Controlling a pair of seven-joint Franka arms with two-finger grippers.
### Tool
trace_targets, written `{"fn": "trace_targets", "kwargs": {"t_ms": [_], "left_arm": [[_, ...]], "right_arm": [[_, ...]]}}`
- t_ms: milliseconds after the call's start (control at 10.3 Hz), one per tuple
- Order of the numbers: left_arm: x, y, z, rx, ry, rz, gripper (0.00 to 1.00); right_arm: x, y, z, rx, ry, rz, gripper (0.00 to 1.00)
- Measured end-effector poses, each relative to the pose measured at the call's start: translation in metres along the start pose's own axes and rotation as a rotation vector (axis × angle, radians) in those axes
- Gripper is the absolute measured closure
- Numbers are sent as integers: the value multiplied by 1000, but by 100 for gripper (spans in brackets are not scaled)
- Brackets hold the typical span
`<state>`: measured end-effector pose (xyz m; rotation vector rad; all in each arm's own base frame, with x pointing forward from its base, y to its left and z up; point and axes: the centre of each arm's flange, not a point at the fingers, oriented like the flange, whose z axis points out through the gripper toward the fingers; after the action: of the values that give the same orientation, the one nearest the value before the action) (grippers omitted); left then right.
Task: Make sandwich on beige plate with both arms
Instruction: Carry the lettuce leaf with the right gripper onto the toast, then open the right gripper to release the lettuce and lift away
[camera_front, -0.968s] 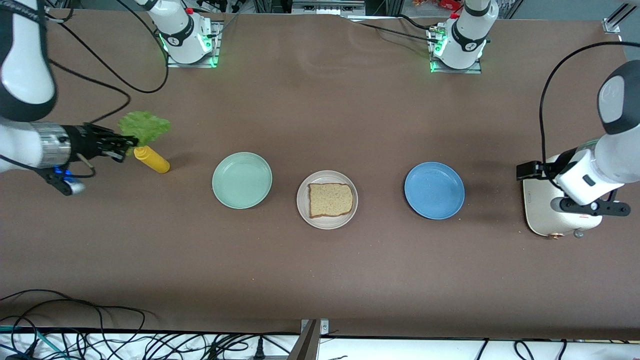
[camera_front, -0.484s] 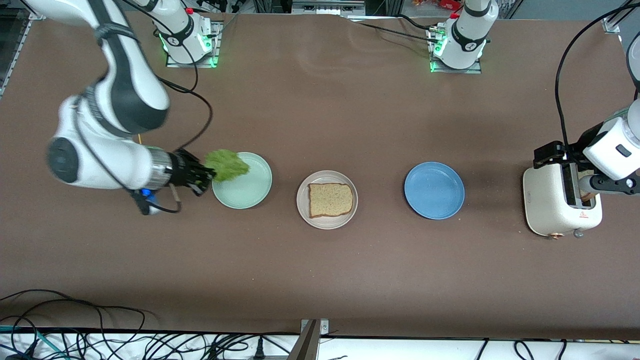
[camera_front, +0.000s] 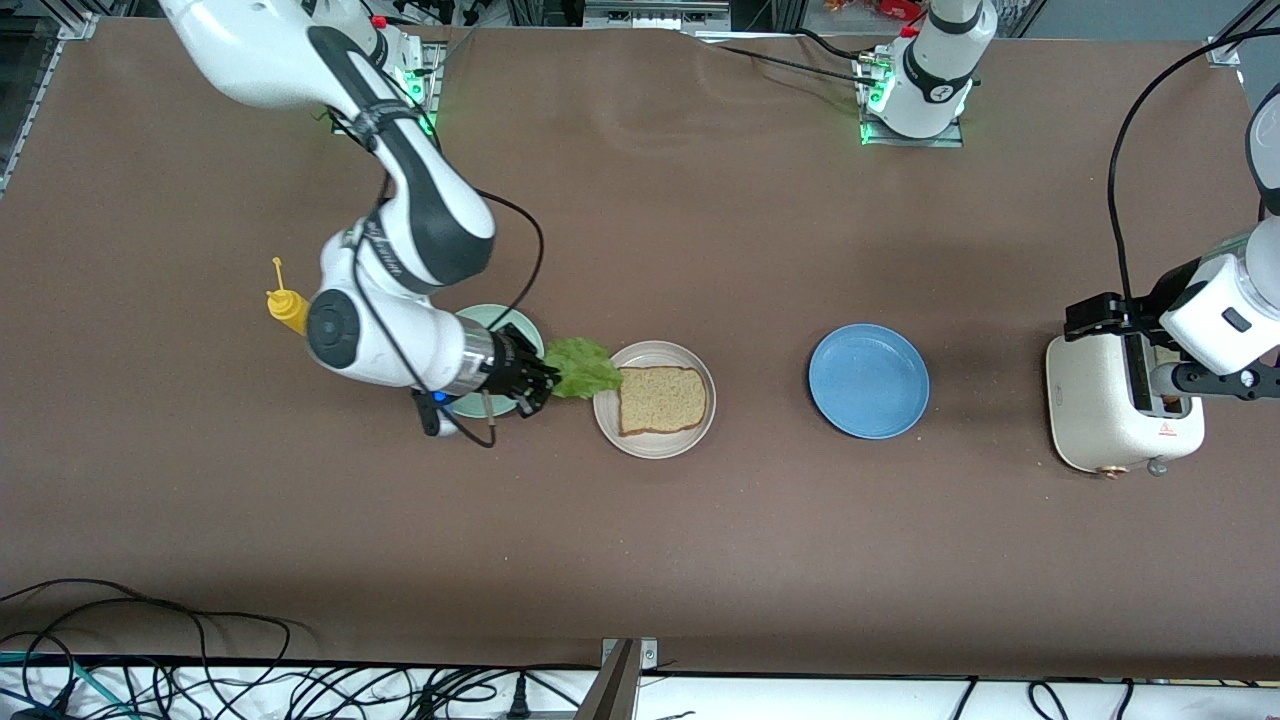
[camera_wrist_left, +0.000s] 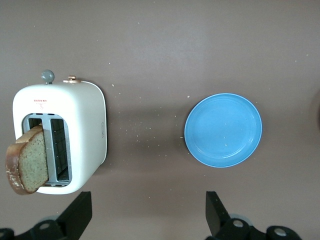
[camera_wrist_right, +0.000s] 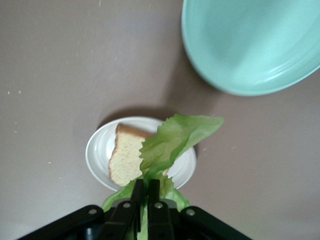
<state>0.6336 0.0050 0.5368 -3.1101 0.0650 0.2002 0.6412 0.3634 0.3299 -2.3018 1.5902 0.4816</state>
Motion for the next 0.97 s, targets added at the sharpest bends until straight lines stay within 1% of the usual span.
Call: {"fn": "trace_targets", "kwargs": {"t_ms": [194,387,484,678,775,968], "left_arm": [[0,0,0,0,0,-1,0],[0,-1,0,0,0,-1,0],[0,-1,0,0,0,-2,0],[0,-2,0,0,0,-3,0],[0,-2,0,0,0,-4,0],[0,-2,0,-1,-1,-3,0]], "right_arm": [[-30,-6,39,48,-8,3,93],[-48,-5,81,94,-8,-20,93],[-53,-3,99,97,13,-48,93],[-48,0,119,90,71,-101,93],[-46,0,125,94,82,-110,93],[-48,1,130,90,85,-116,93]]}}
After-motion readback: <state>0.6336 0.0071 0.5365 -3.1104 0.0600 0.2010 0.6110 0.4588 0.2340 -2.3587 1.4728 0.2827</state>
